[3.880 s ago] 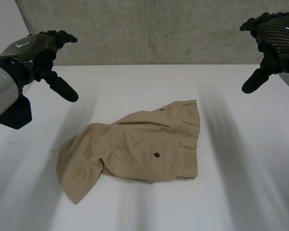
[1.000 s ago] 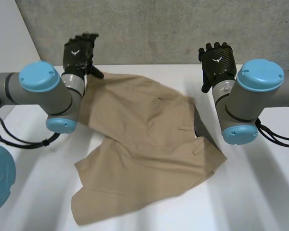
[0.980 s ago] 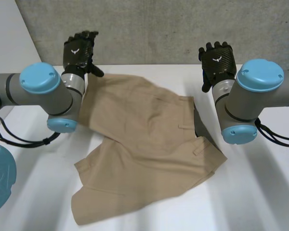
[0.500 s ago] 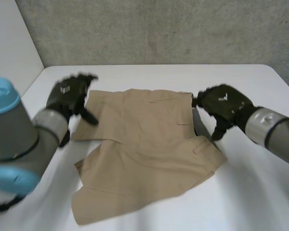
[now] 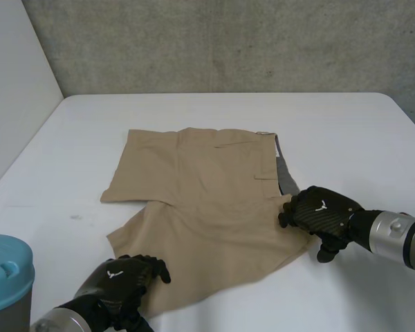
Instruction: Fold the shorts.
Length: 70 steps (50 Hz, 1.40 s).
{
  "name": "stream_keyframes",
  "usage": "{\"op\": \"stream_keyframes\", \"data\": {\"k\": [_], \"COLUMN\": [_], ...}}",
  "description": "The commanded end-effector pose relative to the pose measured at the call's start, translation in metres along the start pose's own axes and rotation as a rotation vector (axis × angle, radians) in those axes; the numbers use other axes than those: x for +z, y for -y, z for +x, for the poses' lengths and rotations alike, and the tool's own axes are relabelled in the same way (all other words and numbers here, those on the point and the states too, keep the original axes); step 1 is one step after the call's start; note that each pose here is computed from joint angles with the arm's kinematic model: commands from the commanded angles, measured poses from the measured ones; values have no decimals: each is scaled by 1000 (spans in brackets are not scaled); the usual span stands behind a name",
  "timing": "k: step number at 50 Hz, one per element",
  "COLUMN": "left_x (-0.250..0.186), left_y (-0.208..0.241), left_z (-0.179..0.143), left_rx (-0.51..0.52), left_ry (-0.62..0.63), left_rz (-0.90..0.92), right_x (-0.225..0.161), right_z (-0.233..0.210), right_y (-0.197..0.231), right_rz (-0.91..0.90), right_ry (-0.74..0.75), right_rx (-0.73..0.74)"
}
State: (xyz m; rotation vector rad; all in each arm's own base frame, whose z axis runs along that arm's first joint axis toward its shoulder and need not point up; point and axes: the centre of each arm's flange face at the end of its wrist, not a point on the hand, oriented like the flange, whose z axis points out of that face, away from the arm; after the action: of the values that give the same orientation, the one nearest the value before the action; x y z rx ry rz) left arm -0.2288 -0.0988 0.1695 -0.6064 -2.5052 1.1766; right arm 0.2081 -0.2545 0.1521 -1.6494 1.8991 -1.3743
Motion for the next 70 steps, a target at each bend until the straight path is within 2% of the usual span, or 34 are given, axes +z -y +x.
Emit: {"op": "stream_keyframes", "data": {"k": [1,14,24,32,44,53,61,70], "left_x": [13,32,43,46,55,36,7,10], "left_y": [-2,-6,-4,-2,1,0,-10,-19], "left_z": [-10,-18,-21,-21,-23,-22,-9,-12], "left_rx": [-13,-4,-13,-7,116,124,153,163], "left_ry": [76,130,139,134,146,140,62,61], "left_rz": [12,18,50,91,136,117,130,96], "right_x": [13,26,31,29,27,27,29,29], "right_z": [7,18,18,18,16,12,13,11], "right_y": [-11,-23,-9,0,7,8,7,6], "right_rz": [15,-10,45,14,-59,-66,-57,-58], "right_ry": [-47,-105,-127,-186,-290,-292,-300,-298], "right_rx": [-33,-42,51,143,204,210,202,202]}}
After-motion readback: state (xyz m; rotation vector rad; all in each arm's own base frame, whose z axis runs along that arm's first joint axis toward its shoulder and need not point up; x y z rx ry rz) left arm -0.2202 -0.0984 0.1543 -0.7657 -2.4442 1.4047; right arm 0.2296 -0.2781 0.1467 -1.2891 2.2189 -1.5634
